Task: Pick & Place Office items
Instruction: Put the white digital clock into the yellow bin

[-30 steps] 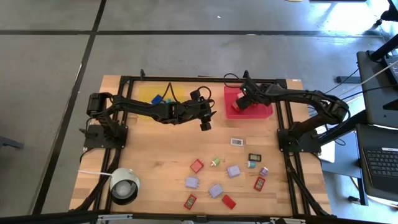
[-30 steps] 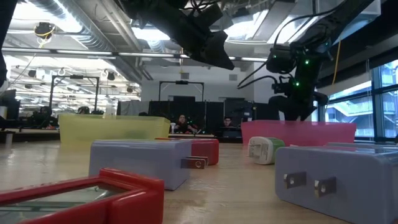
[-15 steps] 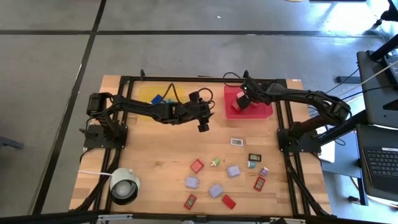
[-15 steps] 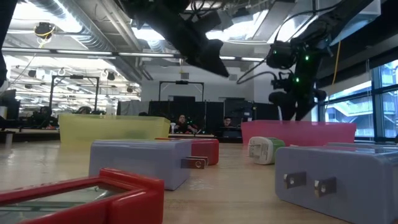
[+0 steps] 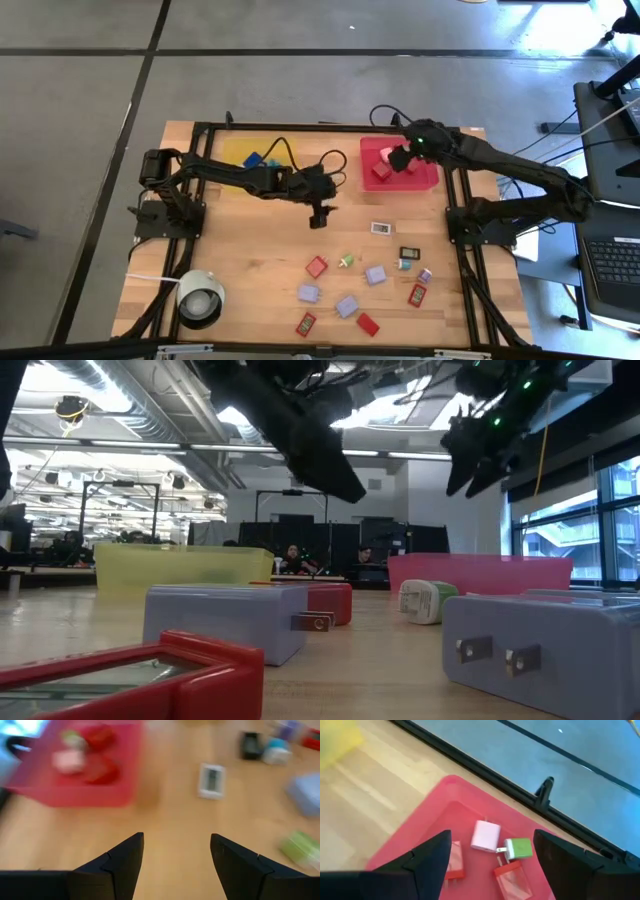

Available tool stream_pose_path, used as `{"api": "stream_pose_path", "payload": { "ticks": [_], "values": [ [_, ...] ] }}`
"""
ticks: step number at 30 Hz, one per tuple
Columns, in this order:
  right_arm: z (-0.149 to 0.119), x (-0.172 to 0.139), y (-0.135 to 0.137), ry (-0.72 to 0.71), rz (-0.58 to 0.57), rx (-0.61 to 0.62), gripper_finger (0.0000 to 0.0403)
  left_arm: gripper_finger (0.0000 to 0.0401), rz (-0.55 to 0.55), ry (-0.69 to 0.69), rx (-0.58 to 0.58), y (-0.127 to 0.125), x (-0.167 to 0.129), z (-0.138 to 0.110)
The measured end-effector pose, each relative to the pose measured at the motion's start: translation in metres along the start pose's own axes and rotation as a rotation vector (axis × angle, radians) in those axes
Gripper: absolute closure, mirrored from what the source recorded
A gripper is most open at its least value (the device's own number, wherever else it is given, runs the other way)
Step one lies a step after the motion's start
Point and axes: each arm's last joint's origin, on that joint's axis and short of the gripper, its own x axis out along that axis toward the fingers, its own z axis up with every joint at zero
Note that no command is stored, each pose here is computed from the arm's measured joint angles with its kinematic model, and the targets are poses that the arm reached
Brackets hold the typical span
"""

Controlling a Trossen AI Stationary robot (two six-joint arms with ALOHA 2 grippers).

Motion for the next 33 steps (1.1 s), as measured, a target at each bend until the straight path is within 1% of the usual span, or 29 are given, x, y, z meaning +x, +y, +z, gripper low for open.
{"api": "stream_pose_path", "payload": {
  "ticks": [4,6,8,12,14,15,17,20,23,25,29,33],
  "values": [
    [-0.004,-0.017,0.003,-0.031,0.043,-0.001,0.0115,0.0173,-0.171,0.115,-0.027,-0.005,-0.001,-0.011],
    [-0.005,-0.022,0.005,-0.041,0.062,-0.011,0.0115,0.0173,-0.260,0.174,-0.019,-0.011,-0.002,-0.018],
    [-0.007,-0.025,0.007,-0.042,0.073,-0.020,0.0115,0.0173,-0.312,0.211,0.037,-0.019,-0.002,-0.027],
    [-0.008,-0.026,0.010,-0.043,0.087,-0.001,0.0115,0.0173,-0.370,0.235,0.240,-0.037,-0.001,-0.045],
    [-0.008,-0.027,0.011,-0.039,0.087,0.026,0.0115,0.0173,-0.373,0.228,0.286,-0.046,0.001,-0.053],
    [-0.009,-0.027,0.012,-0.035,0.088,0.033,0.0115,0.0173,-0.367,0.227,0.290,-0.051,0.002,-0.056],
    [-0.011,-0.027,0.012,-0.021,0.088,0.047,0.0115,0.0173,-0.315,0.242,0.242,-0.059,0.002,-0.057],
    [-0.013,-0.028,0.012,0.002,0.090,0.062,0.0115,0.0173,-0.217,0.237,0.114,-0.066,0.001,-0.055],
    [-0.014,-0.028,0.014,0.018,0.126,0.090,0.0115,0.0173,-0.202,0.258,-0.025,-0.071,-0.001,-0.056],
    [-0.014,-0.029,0.017,0.033,0.196,0.086,0.0115,0.0173,-0.205,0.298,-0.076,-0.077,-0.003,-0.059],
    [-0.014,-0.031,0.033,0.047,0.365,-0.002,0.0116,0.0172,-0.197,0.356,-0.091,-0.084,-0.006,-0.065],
    [-0.017,-0.037,0.052,0.022,0.473,-0.057,0.0121,0.0172,-0.197,0.335,-0.156,-0.089,-0.007,-0.063]
  ]
}}
